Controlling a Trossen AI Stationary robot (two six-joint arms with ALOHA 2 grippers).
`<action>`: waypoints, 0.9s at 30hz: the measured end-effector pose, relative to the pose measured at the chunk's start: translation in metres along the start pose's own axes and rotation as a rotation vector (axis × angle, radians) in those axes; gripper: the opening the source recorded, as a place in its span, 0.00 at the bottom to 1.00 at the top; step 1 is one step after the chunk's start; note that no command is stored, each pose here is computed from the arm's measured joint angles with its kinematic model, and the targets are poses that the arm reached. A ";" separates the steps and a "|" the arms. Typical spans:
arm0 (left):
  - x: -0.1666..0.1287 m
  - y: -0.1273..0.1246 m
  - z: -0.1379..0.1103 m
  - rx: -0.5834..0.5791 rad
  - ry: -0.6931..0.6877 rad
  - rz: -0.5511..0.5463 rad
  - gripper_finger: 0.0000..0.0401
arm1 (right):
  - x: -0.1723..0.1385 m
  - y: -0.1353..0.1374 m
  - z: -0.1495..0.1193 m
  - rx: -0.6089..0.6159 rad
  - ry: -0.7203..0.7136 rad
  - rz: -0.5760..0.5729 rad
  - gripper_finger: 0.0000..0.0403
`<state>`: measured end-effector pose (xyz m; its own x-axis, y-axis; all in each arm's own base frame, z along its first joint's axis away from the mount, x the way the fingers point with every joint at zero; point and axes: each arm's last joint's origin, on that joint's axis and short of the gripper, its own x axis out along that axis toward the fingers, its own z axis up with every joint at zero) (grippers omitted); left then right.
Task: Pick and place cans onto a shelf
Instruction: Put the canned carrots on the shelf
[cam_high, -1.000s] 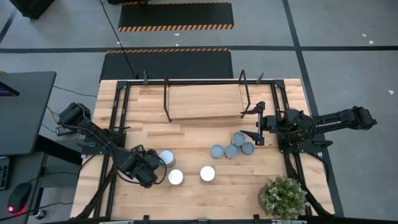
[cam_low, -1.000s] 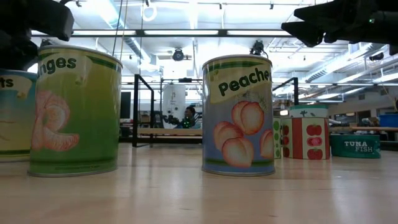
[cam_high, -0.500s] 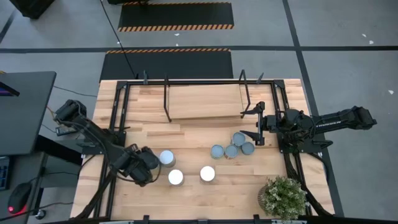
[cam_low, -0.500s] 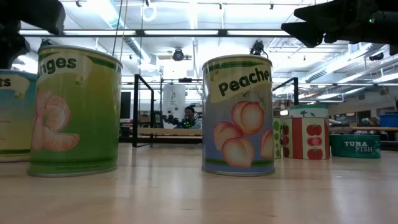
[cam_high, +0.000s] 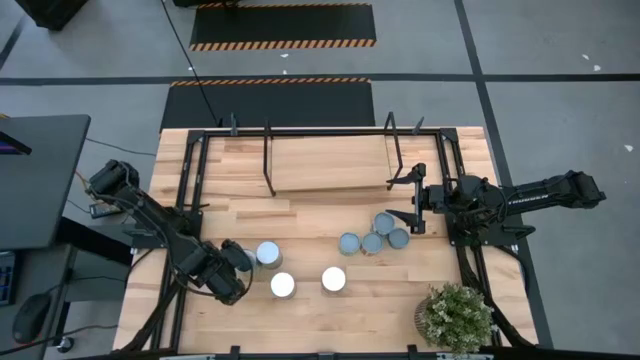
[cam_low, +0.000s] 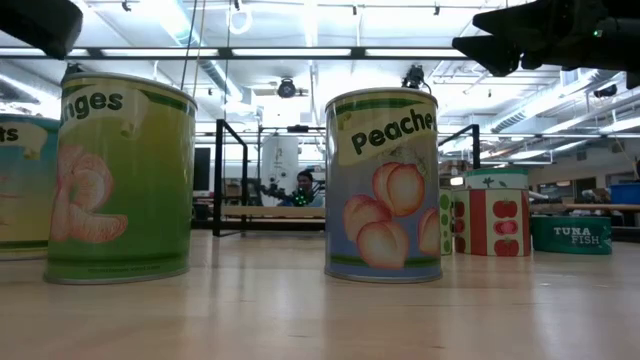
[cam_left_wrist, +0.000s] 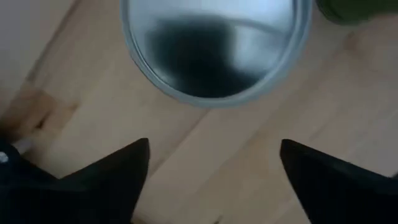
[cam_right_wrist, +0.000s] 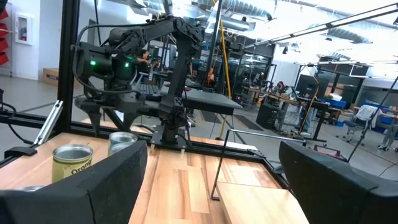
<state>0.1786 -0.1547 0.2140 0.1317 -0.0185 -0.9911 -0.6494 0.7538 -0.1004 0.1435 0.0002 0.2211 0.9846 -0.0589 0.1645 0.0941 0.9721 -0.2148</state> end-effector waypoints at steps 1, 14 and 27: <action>0.001 0.000 0.002 0.001 -0.008 0.008 0.97 | 0.000 0.000 0.000 0.000 0.000 0.000 0.92; 0.015 -0.002 0.023 0.125 -0.151 0.085 0.98 | 0.001 0.001 -0.002 0.000 0.015 0.004 0.92; 0.014 -0.006 0.026 0.126 -0.198 0.056 0.93 | 0.002 0.001 -0.002 0.004 0.011 0.003 0.92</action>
<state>0.2038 -0.1422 0.2025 0.2506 0.1453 -0.9571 -0.5632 0.8260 -0.0221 0.1457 0.0003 0.2194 0.9865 -0.0582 0.1533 0.0903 0.9732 -0.2116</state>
